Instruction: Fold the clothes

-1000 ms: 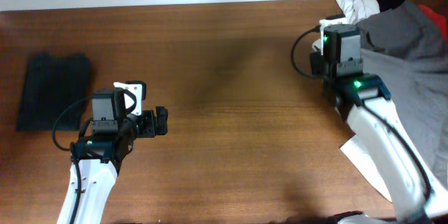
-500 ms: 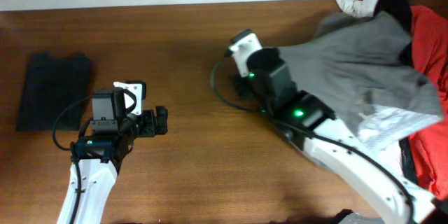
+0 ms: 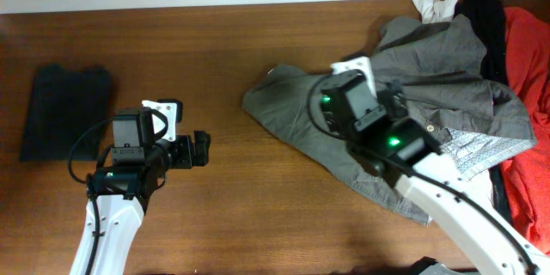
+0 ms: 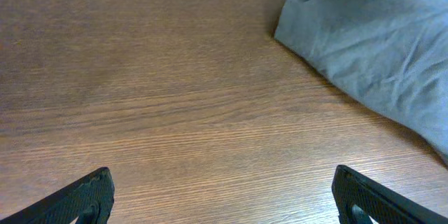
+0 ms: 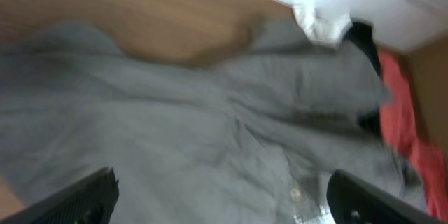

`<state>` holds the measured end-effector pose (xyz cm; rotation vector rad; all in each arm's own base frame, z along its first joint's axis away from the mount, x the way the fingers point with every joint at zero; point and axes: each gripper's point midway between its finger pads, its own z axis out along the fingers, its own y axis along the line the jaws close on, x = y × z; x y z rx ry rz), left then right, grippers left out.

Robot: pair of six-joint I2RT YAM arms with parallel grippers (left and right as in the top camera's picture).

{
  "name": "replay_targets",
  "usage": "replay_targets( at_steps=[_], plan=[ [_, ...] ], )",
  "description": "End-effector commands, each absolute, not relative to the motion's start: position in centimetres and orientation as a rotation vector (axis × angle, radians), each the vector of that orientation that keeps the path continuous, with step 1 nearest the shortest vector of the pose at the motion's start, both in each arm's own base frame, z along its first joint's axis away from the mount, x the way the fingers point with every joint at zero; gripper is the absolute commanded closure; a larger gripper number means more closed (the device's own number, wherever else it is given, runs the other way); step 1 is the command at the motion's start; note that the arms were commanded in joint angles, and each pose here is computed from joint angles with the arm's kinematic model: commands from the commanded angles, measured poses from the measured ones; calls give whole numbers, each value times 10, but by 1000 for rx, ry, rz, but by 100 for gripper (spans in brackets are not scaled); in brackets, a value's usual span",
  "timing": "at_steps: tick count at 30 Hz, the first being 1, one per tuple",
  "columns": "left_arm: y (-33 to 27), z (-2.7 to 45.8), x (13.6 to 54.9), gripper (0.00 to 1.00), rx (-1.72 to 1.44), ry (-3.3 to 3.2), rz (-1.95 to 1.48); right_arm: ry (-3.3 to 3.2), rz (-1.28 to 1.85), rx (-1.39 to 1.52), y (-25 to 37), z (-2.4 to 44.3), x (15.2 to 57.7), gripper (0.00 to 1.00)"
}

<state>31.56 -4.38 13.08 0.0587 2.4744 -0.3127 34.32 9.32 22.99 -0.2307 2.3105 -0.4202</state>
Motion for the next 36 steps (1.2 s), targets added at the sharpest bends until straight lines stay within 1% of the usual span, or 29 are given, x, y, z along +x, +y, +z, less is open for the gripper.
replay_targets(
  at_steps=[1,3,5,11,15,18,24,25,26,28,29,31,32,33,34,36],
  plan=[
    [-73,147,318,1,161,2406,-512,2439,-399,35,62,212,324,1],
    [-87,149,319,1,190,2391,-568,2470,-415,125,46,208,320,1],
    [-105,140,318,1,180,2428,-622,2472,-422,204,28,209,320,1],
    [-165,94,322,1,23,2572,-811,2493,-337,454,-24,210,316,1],
    [-214,67,320,1,14,2617,-973,2524,-343,498,-47,206,310,1],
    [-248,50,321,1,-4,2617,-1049,2527,-323,529,-52,205,309,1],
    [-291,27,313,2,-19,2622,-1131,2528,-323,530,-52,205,309,1],
    [-295,21,311,7,-27,2628,-1125,2527,-323,531,-52,205,309,1],
    [-298,16,311,8,-37,2630,-1110,2527,-323,531,-52,205,309,1],
    [-302,10,313,22,-28,2614,-1077,2527,-323,531,-52,205,309,1],
    [-304,9,316,31,-24,2595,-1067,2527,-323,531,-52,205,309,1],
    [-304,11,324,55,-32,2556,-1046,2527,-323,531,-52,205,309,1],
    [-304,13,328,71,-38,2536,-1032,2527,-324,531,-52,205,309,1],
    [-303,15,332,83,-44,2517,-1023,2527,-324,531,-52,205,309,1],
    [-302,17,337,99,-52,2495,-1014,2527,-324,531,-52,205,309,1],
    [-292,17,347,100,-40,2470,-954,2528,-324,531,-52,205,309,1]
  ],
)
